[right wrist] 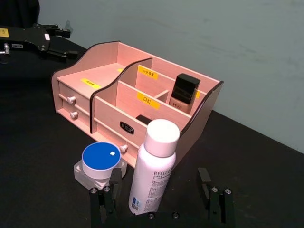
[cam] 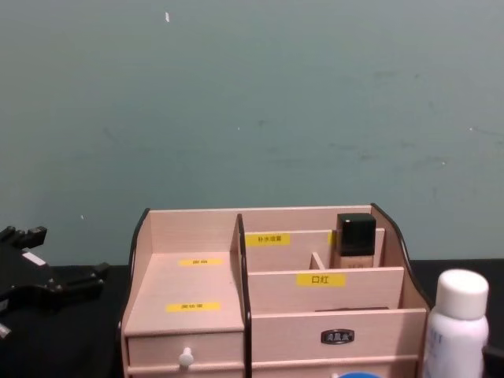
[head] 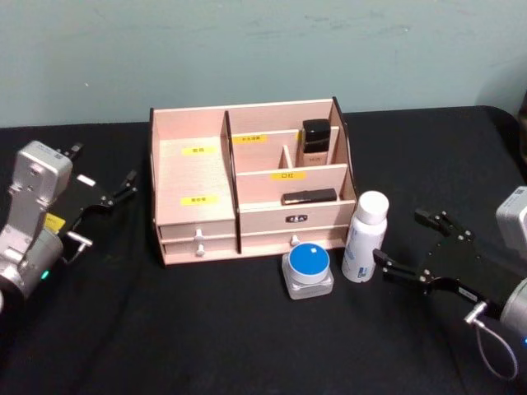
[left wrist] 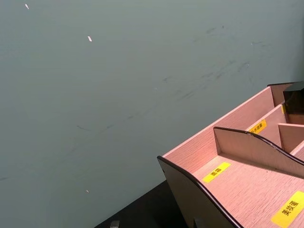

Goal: Pick up the facial cleanser and watermelon frost from the table and place them into the tiered storage box.

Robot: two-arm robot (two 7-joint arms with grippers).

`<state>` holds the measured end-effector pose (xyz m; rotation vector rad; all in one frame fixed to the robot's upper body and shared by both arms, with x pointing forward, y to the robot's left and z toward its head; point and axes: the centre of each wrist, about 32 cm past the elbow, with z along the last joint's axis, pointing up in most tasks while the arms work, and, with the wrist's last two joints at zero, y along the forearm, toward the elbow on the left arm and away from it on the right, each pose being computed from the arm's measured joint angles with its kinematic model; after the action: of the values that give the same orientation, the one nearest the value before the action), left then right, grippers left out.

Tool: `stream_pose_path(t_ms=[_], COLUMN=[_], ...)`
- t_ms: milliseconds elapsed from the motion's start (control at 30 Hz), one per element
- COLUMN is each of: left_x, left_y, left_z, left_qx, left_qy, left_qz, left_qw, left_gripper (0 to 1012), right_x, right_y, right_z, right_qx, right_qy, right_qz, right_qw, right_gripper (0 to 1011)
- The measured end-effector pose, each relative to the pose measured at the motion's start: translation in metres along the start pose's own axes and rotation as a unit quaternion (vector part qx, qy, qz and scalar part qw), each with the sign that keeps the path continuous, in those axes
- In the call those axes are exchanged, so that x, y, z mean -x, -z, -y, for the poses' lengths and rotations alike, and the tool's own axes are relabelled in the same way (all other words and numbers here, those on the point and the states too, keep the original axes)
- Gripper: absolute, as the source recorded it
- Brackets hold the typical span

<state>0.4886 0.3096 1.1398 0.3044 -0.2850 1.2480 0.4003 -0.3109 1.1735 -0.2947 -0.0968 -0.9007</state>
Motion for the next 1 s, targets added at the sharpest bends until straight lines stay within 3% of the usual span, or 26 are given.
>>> stream_pose_path(t_ms=[333,1000], left_x=[0.0000,0.0000], left_y=[0.0000,0.0000], left_z=[0.0000,0.0000], left_qx=[0.000,0.000], left_qy=[0.000,0.000], left_qz=[0.000,0.000], left_qw=[1.0000,1.0000], left_gripper=[1010,1010], right_x=[-0.006,-0.013], right_y=[0.010,0.017], right_z=[-0.017,-0.045], right_qx=[0.002,-0.010], right_qy=[0.000,-0.015], right_qz=[-0.016,-0.034], right_qw=[0.9999,0.9992], right_gripper=[1002,1002])
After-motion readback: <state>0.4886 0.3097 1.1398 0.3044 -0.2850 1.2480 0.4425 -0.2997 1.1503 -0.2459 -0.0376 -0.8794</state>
